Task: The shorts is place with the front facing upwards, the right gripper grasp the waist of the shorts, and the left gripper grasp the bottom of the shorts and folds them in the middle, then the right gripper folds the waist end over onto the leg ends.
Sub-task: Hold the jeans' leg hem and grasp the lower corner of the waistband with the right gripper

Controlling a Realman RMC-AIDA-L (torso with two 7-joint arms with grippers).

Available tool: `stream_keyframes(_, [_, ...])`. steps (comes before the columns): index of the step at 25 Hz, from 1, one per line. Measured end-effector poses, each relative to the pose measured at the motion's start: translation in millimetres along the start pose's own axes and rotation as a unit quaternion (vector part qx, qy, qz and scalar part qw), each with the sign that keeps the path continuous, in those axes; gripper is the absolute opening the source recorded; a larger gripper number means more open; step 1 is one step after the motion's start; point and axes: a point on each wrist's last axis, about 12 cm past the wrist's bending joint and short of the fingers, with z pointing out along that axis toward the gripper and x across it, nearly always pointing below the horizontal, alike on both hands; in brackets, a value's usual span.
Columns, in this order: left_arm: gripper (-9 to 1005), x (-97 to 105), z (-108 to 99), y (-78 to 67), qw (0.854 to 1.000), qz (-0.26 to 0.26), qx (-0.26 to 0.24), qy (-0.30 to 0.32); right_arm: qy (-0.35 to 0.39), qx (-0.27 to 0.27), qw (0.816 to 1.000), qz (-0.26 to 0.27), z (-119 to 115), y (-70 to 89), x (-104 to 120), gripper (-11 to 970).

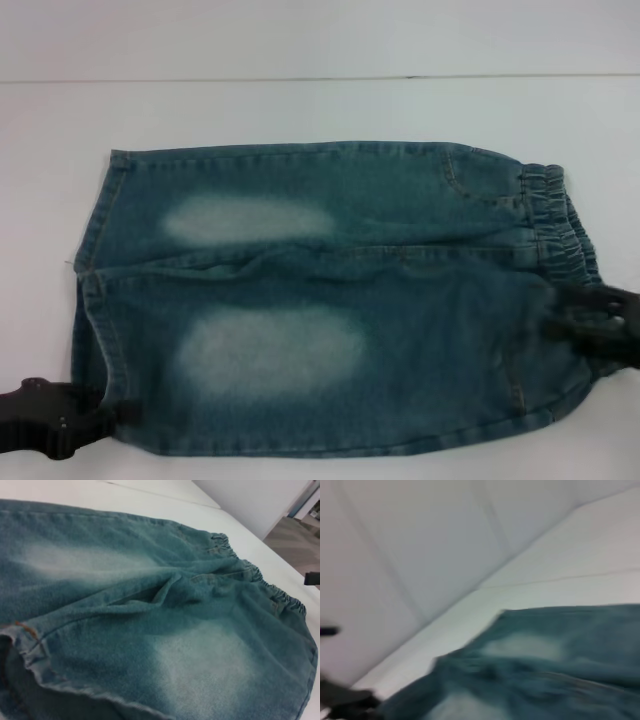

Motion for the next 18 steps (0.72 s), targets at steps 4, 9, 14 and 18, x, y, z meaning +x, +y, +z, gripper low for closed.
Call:
stream_keyframes(4, [228,0.0,0.0,0.8,1.0,0.0,-0.003,-0.002,-0.007,0.057,0.997,0.043,-36.6,-5.4,14.6,849])
stream_keyframes(9, [116,-0.3,0.6,1.0,1.0,0.001,-0.004,-0.002,0.017,0.109,0.991,0.072,-61.5,-13.1,24.2,845])
stream_keyframes(14, [41,-0.6,1.2,1.1,1.0,0.001,-0.003,-0.002,0.034,0.138,0.988,0.05,-59.4,-19.8,28.6,842])
stream_keyframes(18, [2,-0.5,1.6,1.0,1.0,0.001,-0.002,-0.002,0.037,0.138,0.989,0.034,-54.5,-21.6,25.1,840])
